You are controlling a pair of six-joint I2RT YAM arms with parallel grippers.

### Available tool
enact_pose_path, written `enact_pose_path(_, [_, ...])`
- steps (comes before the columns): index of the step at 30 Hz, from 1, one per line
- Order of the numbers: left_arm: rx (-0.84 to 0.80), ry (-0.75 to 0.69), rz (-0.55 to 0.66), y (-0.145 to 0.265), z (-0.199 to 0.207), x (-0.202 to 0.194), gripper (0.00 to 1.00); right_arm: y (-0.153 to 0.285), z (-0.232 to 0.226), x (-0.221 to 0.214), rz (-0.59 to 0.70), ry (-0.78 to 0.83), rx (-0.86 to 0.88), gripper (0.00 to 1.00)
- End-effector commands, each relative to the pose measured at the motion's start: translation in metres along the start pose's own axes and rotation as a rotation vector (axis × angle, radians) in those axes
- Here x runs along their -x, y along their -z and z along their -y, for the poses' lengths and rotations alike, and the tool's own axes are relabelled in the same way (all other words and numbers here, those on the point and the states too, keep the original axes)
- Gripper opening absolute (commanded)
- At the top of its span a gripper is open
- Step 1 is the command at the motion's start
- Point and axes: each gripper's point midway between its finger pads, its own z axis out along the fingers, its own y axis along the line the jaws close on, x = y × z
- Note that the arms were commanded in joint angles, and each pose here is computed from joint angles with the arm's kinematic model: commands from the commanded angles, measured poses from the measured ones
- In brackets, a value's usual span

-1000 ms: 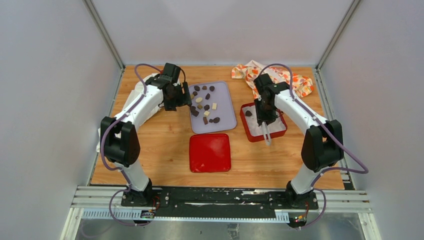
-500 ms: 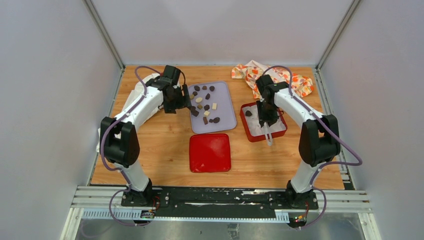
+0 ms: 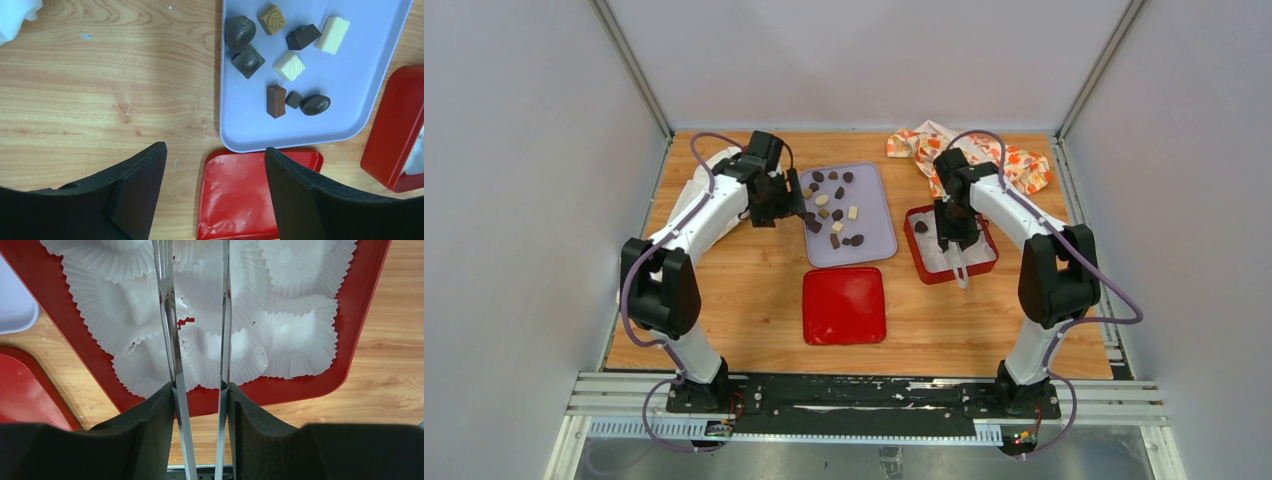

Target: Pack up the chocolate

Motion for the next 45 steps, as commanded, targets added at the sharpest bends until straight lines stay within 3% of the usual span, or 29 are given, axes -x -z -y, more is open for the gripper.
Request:
enact_pose_path(1, [-0.008,0.005,0.015,0.008,-0.002,0.001,0.77,0.008,0.005,0.012,0.03,-0.004,-0.002,0.45])
enact_pose_path(8, [-0.008,0.002,0.015,0.008,-0.002,0.001,0.77,0.014,0.005,0.012,0.043,-0.011,0.004,0.45])
enact_pose_path(16, [0.026,-0.018,0.053,0.012,-0.009,0.009,0.77,0.065,0.0,0.031,0.18,-0.021,0.057,0.44])
enact_pose_path(23, [0.033,-0.031,0.072,0.013,-0.007,0.018,0.77,0.092,-0.04,0.039,0.231,0.061,0.13,0.43])
enact_pose_path(33, [0.04,-0.029,0.072,0.012,-0.007,0.018,0.77,0.065,-0.138,0.002,0.103,0.268,0.242,0.44])
enact_pose_path(45, [0.04,-0.031,0.065,0.014,-0.01,0.013,0.77,0.026,-0.178,0.019,0.04,0.29,0.291,0.48])
